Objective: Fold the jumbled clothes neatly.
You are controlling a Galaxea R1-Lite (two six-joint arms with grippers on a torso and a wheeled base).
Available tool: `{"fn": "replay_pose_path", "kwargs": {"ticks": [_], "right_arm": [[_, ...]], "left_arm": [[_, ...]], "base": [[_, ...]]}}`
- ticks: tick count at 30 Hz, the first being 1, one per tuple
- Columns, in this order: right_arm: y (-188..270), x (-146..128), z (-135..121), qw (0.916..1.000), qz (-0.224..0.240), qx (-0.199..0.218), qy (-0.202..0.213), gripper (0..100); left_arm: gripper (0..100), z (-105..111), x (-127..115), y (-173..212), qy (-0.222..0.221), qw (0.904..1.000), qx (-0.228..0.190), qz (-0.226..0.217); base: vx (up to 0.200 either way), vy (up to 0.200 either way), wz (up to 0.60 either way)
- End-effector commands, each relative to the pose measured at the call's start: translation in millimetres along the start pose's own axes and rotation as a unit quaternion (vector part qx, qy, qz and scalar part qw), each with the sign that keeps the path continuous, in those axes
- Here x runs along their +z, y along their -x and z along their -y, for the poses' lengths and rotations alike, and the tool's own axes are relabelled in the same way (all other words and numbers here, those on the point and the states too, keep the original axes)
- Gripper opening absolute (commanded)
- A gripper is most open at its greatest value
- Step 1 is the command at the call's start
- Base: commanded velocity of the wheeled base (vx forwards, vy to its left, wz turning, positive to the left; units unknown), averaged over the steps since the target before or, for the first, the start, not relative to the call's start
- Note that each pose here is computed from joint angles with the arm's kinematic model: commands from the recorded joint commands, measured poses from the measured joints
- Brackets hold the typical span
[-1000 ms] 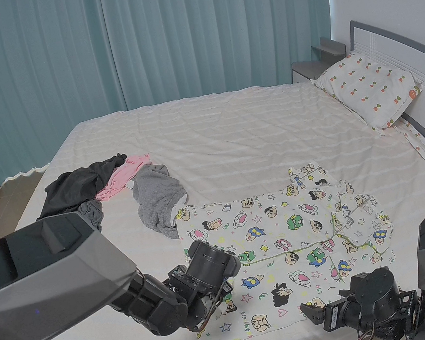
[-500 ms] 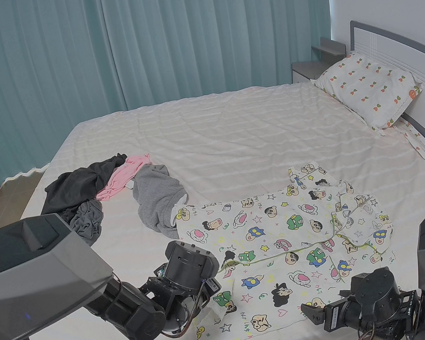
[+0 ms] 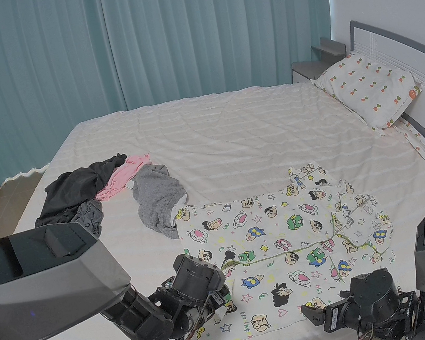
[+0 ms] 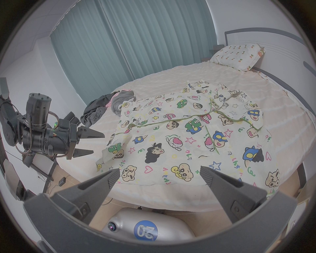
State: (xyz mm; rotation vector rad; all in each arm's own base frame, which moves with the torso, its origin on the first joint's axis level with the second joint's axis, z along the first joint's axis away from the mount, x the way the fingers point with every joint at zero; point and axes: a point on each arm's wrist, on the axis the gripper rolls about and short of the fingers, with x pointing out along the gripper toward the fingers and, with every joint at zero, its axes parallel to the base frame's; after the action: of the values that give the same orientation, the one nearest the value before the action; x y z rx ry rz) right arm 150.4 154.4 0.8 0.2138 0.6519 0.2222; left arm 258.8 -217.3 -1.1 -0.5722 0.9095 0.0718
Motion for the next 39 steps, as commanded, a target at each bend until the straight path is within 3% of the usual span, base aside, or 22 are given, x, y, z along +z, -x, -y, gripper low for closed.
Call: {"fn": "replay_pose_path", "kwargs": {"ticks": [1,8,23,26,27,35,39], "right_arm": [[-0.4,-0.6,0.1,1.0,-0.001,-0.001,0.0,100],[1.0,-1.6,1.5,1.0,-0.004,-0.003,0.001,100],[0.9,-1.0,1.5,0.9999,0.01,0.006,-0.006,100],[1.1,-0.7,1.5,0.9999,0.011,0.006,-0.006,100],[1.1,-0.7,1.5,0.9999,0.011,0.006,-0.007,100],[1.7,-0.6,1.0,0.9999,0.012,0.006,-0.006,100],[1.8,-1.3,0.5,0.9999,0.011,0.008,-0.005,100]], "left_arm": [[100,10.1,-8.7,-12.7,0.022,0.9997,-0.013,-0.002],[100,14.3,-26.4,-24.2,0.009,0.9998,-0.017,-0.009],[100,19.6,-29.9,-34.1,0.012,0.9992,-0.037,0.003],[100,18.7,-29.8,-37.9,0.017,0.9985,-0.041,0.033],[0,18.1,-30.2,-38.5,0.017,0.9983,-0.042,0.036],[0,-9.9,-25.1,-38.8,-0.027,0.9964,0.024,0.077],[0,-6.9,-17.1,-29.1,-0.027,0.9951,0.004,0.095]], "base": [[0.0,0.0,0.0],[0.0,0.0,0.0],[0.0,0.0,0.0],[0.0,0.0,0.0],[0.0,0.0,0.0],[0.0,0.0,0.0],[0.0,0.0,0.0]]}}
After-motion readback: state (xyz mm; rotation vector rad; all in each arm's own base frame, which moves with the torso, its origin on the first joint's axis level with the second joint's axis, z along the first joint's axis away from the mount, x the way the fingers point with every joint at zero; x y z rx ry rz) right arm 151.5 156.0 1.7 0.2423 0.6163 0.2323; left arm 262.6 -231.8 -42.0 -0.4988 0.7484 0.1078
